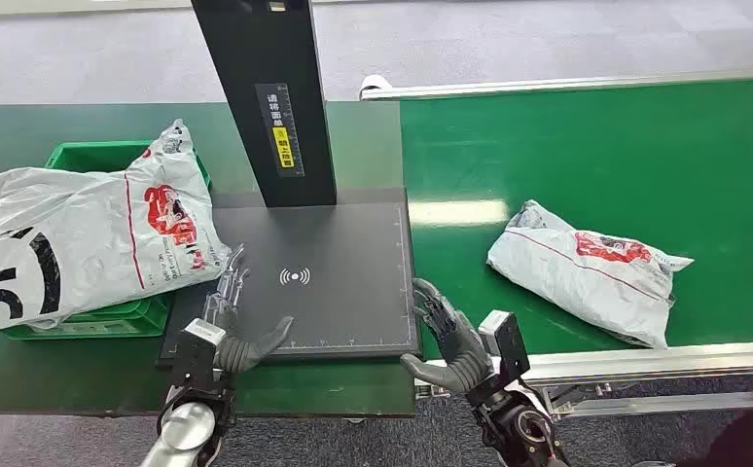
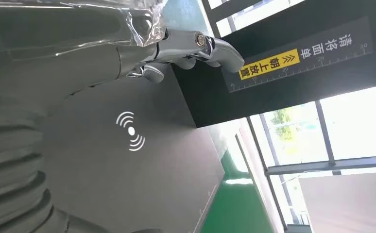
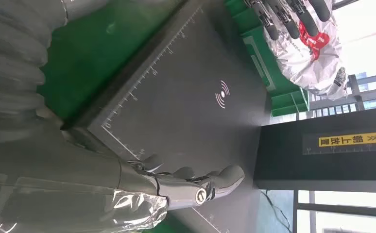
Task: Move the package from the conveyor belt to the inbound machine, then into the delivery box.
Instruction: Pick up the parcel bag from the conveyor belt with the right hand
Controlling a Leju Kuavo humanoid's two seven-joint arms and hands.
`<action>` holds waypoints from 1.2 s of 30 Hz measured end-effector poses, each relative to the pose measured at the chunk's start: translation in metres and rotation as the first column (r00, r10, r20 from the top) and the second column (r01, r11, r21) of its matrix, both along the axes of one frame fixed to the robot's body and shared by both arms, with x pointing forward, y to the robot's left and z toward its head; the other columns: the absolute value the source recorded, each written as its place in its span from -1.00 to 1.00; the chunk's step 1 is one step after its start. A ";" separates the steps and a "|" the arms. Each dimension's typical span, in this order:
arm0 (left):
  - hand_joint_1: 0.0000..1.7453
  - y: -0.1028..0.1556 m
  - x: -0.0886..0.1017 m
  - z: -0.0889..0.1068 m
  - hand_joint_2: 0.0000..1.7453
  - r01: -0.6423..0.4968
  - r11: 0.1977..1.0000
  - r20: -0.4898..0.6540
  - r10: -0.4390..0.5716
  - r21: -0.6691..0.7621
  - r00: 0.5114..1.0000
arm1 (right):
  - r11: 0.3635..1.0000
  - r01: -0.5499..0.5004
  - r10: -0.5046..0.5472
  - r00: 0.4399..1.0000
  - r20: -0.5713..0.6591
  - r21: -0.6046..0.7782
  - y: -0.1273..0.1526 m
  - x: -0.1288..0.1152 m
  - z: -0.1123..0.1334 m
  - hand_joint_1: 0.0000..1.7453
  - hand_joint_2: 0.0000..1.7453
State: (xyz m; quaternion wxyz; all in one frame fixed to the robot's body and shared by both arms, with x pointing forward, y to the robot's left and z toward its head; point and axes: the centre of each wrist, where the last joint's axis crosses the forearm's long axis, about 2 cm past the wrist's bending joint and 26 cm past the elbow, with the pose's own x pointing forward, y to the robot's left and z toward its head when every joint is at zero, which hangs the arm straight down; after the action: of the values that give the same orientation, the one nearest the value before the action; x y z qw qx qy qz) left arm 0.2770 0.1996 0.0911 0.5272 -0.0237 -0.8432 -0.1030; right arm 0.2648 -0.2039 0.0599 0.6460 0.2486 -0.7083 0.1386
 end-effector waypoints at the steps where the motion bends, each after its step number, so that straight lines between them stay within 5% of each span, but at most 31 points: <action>1: -1.00 0.000 0.000 0.000 1.00 0.000 1.000 0.000 0.000 0.000 1.000 | 1.000 0.009 -0.009 1.000 0.008 -0.005 -0.001 -0.001 0.000 -1.00 1.00; 9: -1.00 -0.007 0.000 0.013 1.00 0.042 0.996 -0.017 -0.043 -0.074 0.999 | 0.986 0.154 -0.146 0.983 0.107 -0.064 -0.009 -0.001 0.020 -1.00 1.00; 14: -1.00 -0.014 0.001 0.018 1.00 0.029 0.978 -0.077 -0.046 -0.206 0.996 | 0.911 0.365 -0.334 0.926 0.177 -0.191 -0.035 0.023 0.037 -1.00 1.00; 20: -1.00 -0.015 0.009 0.024 1.00 0.044 0.976 -0.046 -0.055 -0.214 0.997 | 0.843 0.489 -0.420 0.858 0.296 -0.224 -0.068 0.052 0.049 -1.00 1.00; 26: -1.00 -0.015 0.023 0.033 1.00 0.092 0.977 -0.015 -0.097 -0.192 0.995 | 0.687 0.633 -0.500 0.768 0.400 -0.357 -0.132 0.093 0.062 -1.00 1.00; 32: -1.00 -0.015 0.020 0.036 1.00 0.089 0.986 -0.011 -0.091 -0.144 0.996 | 0.534 0.701 -0.522 0.713 0.468 -0.472 -0.179 0.104 0.070 -1.00 1.00; 36: -1.00 -0.017 0.020 0.039 1.00 0.109 0.988 0.001 -0.110 -0.108 0.994 | 0.296 0.668 -0.464 0.726 0.509 -0.683 -0.208 0.099 0.069 -1.00 1.00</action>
State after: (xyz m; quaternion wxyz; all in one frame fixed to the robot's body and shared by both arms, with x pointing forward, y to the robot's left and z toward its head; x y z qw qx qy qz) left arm 0.2975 0.1822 0.1298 0.5207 -0.0987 -0.8436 -0.0861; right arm 0.3634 -0.4122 0.1291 0.6067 -0.3748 -0.6568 0.2451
